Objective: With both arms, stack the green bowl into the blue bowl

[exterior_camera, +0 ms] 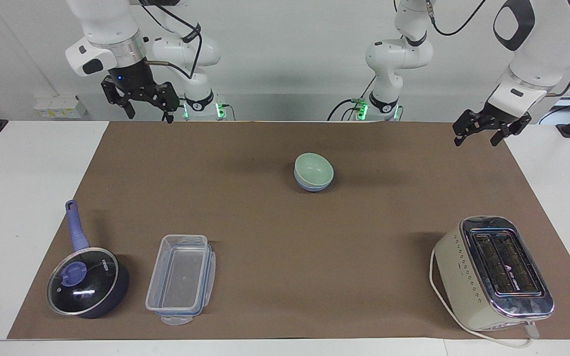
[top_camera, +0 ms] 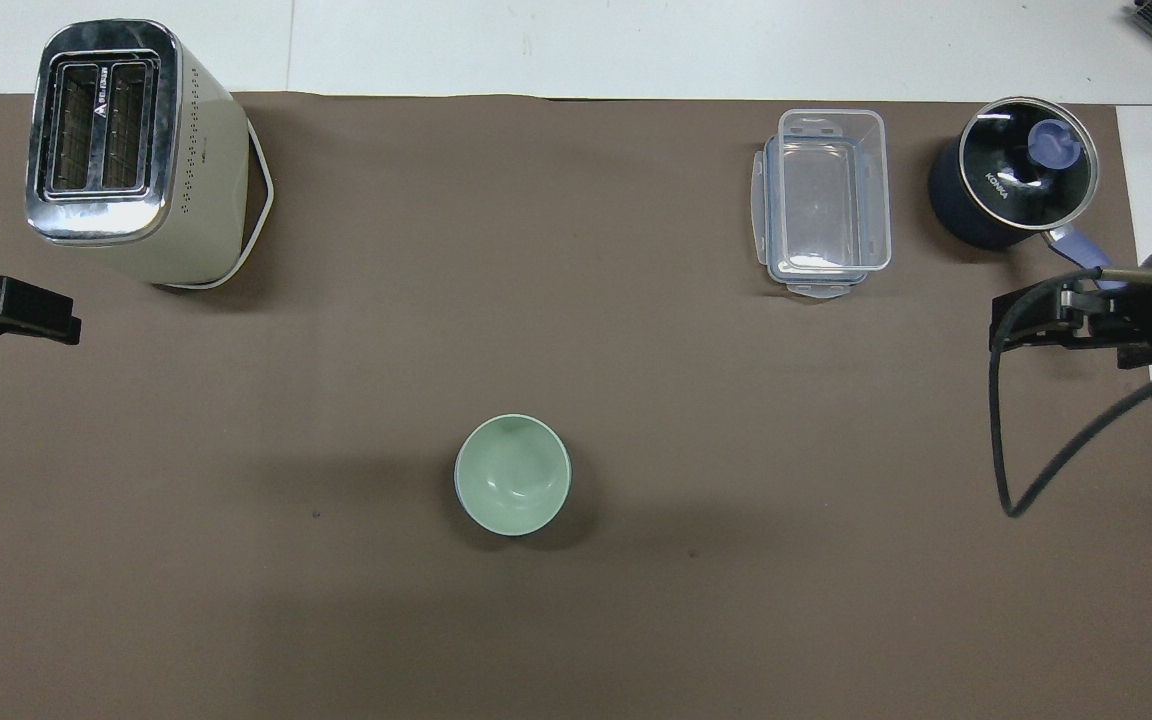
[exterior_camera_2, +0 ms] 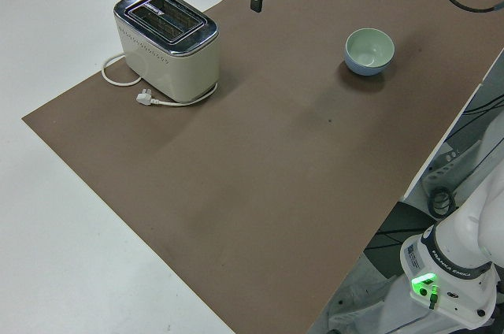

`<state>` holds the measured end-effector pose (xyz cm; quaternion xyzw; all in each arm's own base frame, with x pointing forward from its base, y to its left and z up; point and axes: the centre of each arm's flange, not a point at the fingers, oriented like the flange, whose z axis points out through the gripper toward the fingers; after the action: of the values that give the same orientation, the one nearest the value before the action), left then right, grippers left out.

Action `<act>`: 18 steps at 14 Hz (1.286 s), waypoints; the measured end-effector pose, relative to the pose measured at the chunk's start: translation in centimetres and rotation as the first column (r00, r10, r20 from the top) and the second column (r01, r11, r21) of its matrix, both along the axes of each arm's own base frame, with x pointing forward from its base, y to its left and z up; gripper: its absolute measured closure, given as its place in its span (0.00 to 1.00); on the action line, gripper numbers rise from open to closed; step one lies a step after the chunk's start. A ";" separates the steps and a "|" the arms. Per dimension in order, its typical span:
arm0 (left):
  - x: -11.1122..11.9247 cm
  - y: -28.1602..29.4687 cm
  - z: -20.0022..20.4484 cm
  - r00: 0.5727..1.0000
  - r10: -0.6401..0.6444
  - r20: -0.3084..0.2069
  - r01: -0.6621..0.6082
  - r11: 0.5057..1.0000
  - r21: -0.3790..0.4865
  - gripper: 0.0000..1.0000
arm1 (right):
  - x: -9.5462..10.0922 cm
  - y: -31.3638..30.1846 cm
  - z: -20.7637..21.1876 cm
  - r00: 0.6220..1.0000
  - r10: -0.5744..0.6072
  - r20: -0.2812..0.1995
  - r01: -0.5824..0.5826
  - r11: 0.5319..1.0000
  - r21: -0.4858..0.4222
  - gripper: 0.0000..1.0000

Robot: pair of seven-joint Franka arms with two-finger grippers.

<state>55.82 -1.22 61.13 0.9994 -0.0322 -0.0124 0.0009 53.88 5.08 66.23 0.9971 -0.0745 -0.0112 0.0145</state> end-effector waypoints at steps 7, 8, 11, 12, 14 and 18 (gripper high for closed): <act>0.0 0.0 0.0 1.000 0.000 0.000 0.000 1.000 0.000 0.00 | 0.0 0.2 0.1 1.000 0.004 0.002 -0.004 1.000 0.001 0.00; 0.0 0.0 0.0 1.000 0.000 0.000 0.000 1.000 0.000 0.00 | 0.0 0.2 0.1 1.000 0.005 0.002 -0.005 1.000 0.002 0.00; 0.0 0.0 0.0 1.000 0.000 0.000 0.000 1.000 0.000 0.00 | 0.0 0.2 0.2 1.000 0.005 0.002 -0.005 1.000 0.002 0.00; 0.0 0.0 0.0 1.000 0.000 0.000 0.000 1.000 0.000 0.00 | 0.0 0.2 0.2 1.000 0.005 0.002 -0.005 1.000 0.002 0.00; 0.0 0.0 0.0 1.000 0.000 0.000 0.000 1.000 0.000 0.00 | 0.0 0.2 0.2 1.000 0.006 0.002 -0.006 1.000 0.002 0.00; 0.0 0.0 0.0 1.000 0.000 0.000 0.000 1.000 0.000 0.00 | 0.0 0.2 0.2 0.999 0.041 0.001 -0.041 0.999 0.003 0.00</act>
<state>55.82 -1.22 61.13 0.9994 -0.0322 -0.0124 0.0009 53.84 5.28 66.39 0.9984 -0.0542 -0.0103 0.0134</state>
